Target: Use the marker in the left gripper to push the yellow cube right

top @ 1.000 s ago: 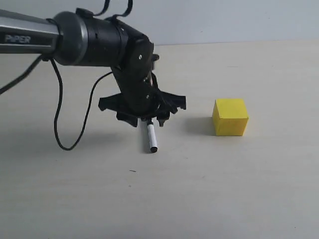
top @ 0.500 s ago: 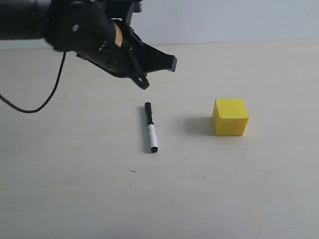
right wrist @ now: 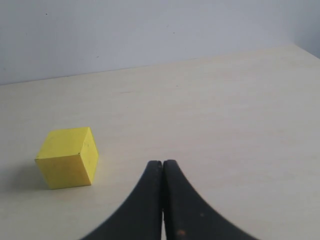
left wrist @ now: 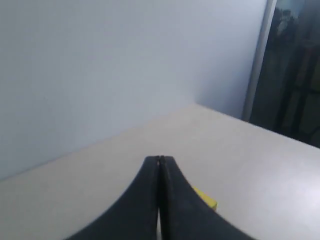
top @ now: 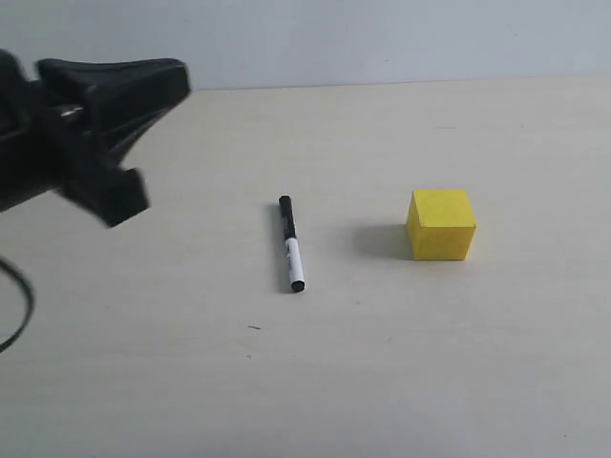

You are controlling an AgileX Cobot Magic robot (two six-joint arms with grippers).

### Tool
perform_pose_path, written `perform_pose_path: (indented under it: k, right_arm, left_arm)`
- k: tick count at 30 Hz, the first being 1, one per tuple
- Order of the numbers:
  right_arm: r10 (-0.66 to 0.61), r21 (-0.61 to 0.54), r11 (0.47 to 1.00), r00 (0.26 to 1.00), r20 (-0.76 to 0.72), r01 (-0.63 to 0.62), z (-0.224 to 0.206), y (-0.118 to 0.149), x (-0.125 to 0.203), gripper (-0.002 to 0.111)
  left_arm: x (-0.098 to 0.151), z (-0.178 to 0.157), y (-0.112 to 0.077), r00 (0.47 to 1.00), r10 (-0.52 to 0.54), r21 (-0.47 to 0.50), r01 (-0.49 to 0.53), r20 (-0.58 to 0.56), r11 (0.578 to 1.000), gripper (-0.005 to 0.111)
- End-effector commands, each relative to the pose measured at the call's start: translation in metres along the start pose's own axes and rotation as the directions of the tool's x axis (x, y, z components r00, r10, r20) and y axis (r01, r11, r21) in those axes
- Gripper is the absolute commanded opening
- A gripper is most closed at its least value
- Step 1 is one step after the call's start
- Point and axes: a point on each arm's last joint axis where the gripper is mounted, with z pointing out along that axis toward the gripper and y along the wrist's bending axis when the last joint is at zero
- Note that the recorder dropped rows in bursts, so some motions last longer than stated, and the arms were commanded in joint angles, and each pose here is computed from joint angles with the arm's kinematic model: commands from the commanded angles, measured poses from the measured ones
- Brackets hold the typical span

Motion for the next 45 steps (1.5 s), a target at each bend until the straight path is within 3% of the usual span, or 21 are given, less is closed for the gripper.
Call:
perform_pose_path:
  k: [1, 7, 15, 29, 31, 33, 35, 38, 42, 45]
  right_arm:
    - [0.001, 0.003, 1.0, 1.0, 0.004, -0.001, 0.0, 0.0, 0.001, 0.0]
    - [0.001, 0.003, 1.0, 1.0, 0.004, -0.001, 0.0, 0.0, 0.001, 0.0]
    - [0.001, 0.003, 1.0, 1.0, 0.004, -0.001, 0.0, 0.0, 0.001, 0.0]
    - [0.001, 0.003, 1.0, 1.0, 0.004, -0.001, 0.0, 0.0, 0.001, 0.0]
    - [0.001, 0.003, 1.0, 1.0, 0.004, -0.001, 0.0, 0.0, 0.001, 0.0]
    - [0.001, 0.003, 1.0, 1.0, 0.004, -0.001, 0.0, 0.0, 0.001, 0.0]
    - [0.001, 0.003, 1.0, 1.0, 0.004, -0.001, 0.0, 0.0, 0.001, 0.0]
    - [0.001, 0.003, 1.0, 1.0, 0.004, -0.001, 0.0, 0.0, 0.001, 0.0]
    - [0.001, 0.003, 1.0, 1.0, 0.004, -0.001, 0.0, 0.0, 0.001, 0.0]
    - [0.001, 0.003, 1.0, 1.0, 0.004, -0.001, 0.0, 0.0, 0.001, 0.0]
  left_arm:
    - [-0.004, -0.048, 0.0, 0.989, 0.009, -0.04, -0.003, 0.144, 0.999, 0.0]
    - [-0.006, -0.086, -0.006, 0.966, 0.048, -0.045, -0.038, 0.252, 0.998, 0.0]
    - [-0.016, -0.103, -0.01, 0.939, 0.063, -0.044, -0.051, 0.339, 0.998, 0.0]
    - [-0.014, -0.102, -0.009, 0.946, 0.066, -0.053, -0.052, 0.319, 0.997, 0.0]
    - [-0.011, -0.102, -0.006, 0.955, 0.097, -0.093, -0.073, 0.28, 0.993, 0.0]
    - [-0.005, -0.105, 0.004, 0.976, 0.07, -0.175, -0.033, 0.208, 0.984, 0.0]
    - [0.001, -0.112, 0.015, 0.989, 0.005, -0.292, 0.039, 0.146, 0.956, 0.0]
    - [0.01, -0.128, 0.028, 0.992, -0.079, -0.469, 0.116, 0.1, 0.875, 0.0]
    - [0.017, -0.15, 0.034, 0.992, -0.105, -0.645, 0.125, 0.069, 0.754, 0.0]
    - [0.021, -0.164, 0.034, 0.991, -0.117, -0.726, 0.131, 0.07, 0.675, 0.0]
